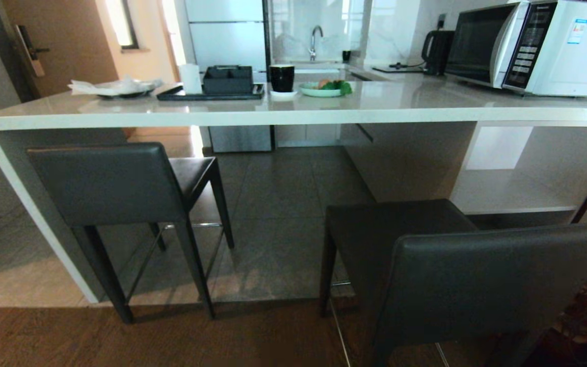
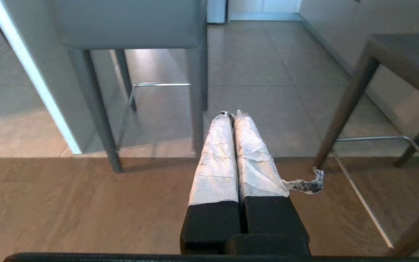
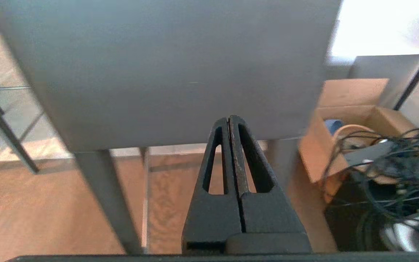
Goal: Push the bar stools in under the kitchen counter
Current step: Push the gray chair back under the dining table
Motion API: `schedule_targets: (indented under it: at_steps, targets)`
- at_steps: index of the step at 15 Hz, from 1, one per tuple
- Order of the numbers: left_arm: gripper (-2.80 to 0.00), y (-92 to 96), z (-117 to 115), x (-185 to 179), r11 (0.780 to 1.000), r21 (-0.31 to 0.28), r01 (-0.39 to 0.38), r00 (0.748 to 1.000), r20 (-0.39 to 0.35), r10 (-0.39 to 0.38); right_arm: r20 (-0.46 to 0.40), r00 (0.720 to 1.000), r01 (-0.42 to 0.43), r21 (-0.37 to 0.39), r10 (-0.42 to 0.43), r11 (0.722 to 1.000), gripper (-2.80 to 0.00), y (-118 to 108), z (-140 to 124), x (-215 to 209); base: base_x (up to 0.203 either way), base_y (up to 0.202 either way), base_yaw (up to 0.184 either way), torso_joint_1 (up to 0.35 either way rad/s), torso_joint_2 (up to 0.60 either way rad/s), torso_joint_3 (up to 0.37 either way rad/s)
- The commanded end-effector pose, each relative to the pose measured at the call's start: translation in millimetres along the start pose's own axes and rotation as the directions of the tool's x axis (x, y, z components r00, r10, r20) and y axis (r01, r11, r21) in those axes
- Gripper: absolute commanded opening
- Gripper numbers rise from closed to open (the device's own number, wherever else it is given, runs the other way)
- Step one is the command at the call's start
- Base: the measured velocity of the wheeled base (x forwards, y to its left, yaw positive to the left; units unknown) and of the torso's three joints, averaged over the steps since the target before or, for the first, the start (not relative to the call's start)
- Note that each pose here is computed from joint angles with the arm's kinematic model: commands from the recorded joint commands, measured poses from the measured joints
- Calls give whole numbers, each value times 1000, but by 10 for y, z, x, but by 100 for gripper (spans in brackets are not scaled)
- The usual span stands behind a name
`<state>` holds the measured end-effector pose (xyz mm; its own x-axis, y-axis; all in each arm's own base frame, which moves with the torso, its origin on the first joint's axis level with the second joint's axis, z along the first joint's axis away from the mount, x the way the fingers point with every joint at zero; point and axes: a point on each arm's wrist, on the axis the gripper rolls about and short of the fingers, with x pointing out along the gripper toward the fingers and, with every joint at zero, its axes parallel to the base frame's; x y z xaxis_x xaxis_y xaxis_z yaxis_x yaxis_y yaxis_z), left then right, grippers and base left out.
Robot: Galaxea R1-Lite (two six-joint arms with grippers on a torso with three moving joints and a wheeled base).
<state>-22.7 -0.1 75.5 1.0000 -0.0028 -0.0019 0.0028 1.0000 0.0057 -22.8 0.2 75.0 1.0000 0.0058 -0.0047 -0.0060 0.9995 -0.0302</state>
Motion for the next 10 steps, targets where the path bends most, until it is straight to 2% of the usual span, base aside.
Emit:
schedule_targets:
  at_steps: [1,10]
  targets:
    - [-280,0,1,1,1000,0,-1,1000,0,1,0,1000,0,0,0,1000,-280,0,0,0,0,-192,2,7,12,2]
    - [-280,0,1,1,1000,0,0,1000,-1,0,0,1000,0,0,0,1000,-280,0,0,0,0,-193,1,2,2,2]
